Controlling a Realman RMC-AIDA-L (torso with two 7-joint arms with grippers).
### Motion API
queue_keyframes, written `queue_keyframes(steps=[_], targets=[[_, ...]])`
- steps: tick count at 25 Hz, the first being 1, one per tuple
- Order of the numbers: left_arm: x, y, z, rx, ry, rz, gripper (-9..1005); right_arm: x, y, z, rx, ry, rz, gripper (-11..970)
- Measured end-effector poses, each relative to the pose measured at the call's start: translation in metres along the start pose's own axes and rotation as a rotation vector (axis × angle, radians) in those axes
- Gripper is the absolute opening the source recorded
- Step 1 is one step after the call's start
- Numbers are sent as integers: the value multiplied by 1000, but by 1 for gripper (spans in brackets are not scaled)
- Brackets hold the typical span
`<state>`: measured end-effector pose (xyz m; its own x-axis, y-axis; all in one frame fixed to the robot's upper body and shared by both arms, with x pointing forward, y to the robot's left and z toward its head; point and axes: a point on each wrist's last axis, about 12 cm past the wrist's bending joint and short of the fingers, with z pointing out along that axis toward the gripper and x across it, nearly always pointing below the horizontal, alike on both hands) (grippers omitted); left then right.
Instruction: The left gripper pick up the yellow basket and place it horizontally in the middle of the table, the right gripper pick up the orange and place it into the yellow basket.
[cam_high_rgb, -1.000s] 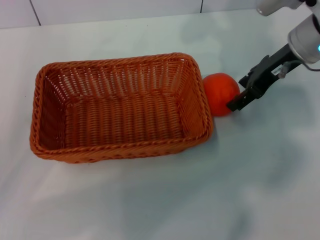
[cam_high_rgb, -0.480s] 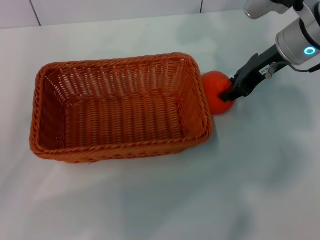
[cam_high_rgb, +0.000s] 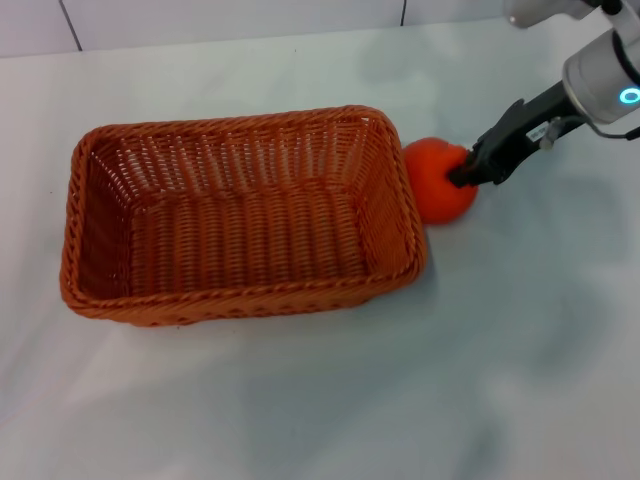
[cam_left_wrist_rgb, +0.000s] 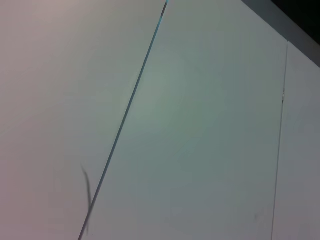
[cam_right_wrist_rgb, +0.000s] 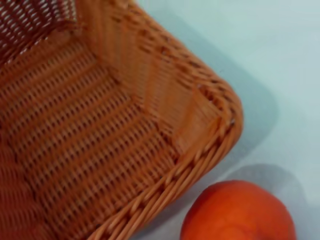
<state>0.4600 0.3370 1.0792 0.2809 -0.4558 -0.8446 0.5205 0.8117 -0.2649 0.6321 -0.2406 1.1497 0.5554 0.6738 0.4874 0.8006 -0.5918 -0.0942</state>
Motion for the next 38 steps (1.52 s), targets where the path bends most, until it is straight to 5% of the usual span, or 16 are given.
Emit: queue_keyframes(steps=[6, 12, 17, 23, 29, 38], targets=[[-1, 0, 0, -2, -5, -3, 611, -7, 19, -23, -35, 139, 89, 191], [-2, 0, 0, 1, -12, 0, 611, 1, 22, -52, 24, 503, 107, 136], [-2, 2, 1, -6, -15, 2, 611, 21, -8, -45, 193, 781, 11, 126], [0, 1, 2, -4, -12, -7, 611, 51, -51, 6, 345, 702, -85, 127], [1, -1, -1, -13, -14, -13, 610, 53, -60, 27, 377, 654, -65, 188], [4, -3, -7, -32, -14, -14, 610, 37, -58, 25, 384, 760, -30, 598]])
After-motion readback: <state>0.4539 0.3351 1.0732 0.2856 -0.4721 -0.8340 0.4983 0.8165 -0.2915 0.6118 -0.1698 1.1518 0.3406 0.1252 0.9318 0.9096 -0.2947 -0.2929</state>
